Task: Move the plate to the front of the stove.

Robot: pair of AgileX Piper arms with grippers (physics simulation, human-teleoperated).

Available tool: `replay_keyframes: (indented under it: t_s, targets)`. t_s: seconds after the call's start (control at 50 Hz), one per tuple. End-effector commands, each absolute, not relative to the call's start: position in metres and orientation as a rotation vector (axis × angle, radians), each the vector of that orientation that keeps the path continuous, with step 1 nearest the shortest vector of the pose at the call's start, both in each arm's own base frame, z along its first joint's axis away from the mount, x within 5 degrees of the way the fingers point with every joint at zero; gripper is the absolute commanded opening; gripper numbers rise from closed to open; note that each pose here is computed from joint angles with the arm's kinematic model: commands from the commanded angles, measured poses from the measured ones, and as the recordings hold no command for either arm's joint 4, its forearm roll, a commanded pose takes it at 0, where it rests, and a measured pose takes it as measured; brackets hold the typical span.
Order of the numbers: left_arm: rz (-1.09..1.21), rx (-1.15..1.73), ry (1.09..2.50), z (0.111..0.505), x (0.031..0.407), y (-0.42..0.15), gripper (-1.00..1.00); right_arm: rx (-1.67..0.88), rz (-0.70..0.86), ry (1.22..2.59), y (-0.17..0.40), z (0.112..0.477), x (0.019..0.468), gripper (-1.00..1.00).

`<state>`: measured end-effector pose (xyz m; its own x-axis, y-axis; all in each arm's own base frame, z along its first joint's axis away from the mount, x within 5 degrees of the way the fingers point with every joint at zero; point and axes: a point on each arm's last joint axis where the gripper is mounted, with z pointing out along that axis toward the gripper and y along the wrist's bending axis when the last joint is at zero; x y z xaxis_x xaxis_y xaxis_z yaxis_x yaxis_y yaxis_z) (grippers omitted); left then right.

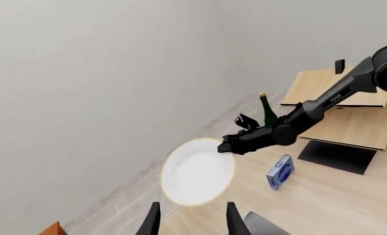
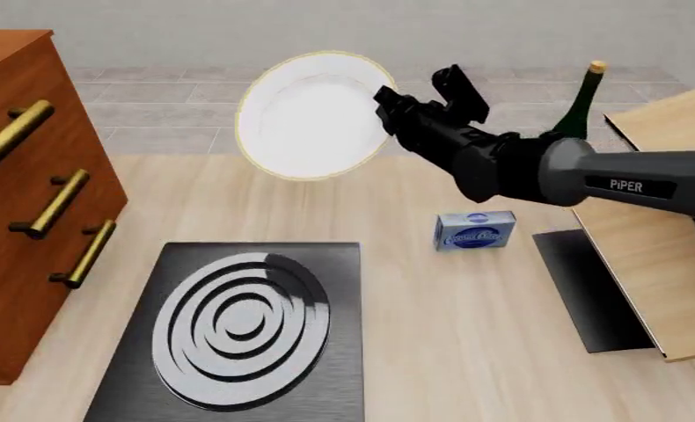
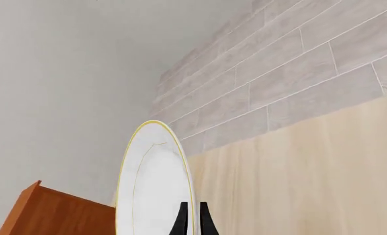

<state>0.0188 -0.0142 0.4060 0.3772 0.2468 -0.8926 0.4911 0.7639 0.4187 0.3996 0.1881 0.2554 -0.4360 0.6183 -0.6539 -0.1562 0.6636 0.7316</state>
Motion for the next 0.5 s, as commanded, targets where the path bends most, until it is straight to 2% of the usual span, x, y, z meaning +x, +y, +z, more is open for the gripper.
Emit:
replay_keyframes:
  t_s: [0.02,0.5]
  targets:
    - [-0.159,0.716,1.22,0.403,0.018,-0.013,1.0,0.427,0.96,1.817,0.196,0.241,0.414,-1.0]
    - [-0.141,0.695,1.238,0.402,0.015,-0.01,1.0,0.491,0.983,1.843,0.204,0.206,0.434,-1.0]
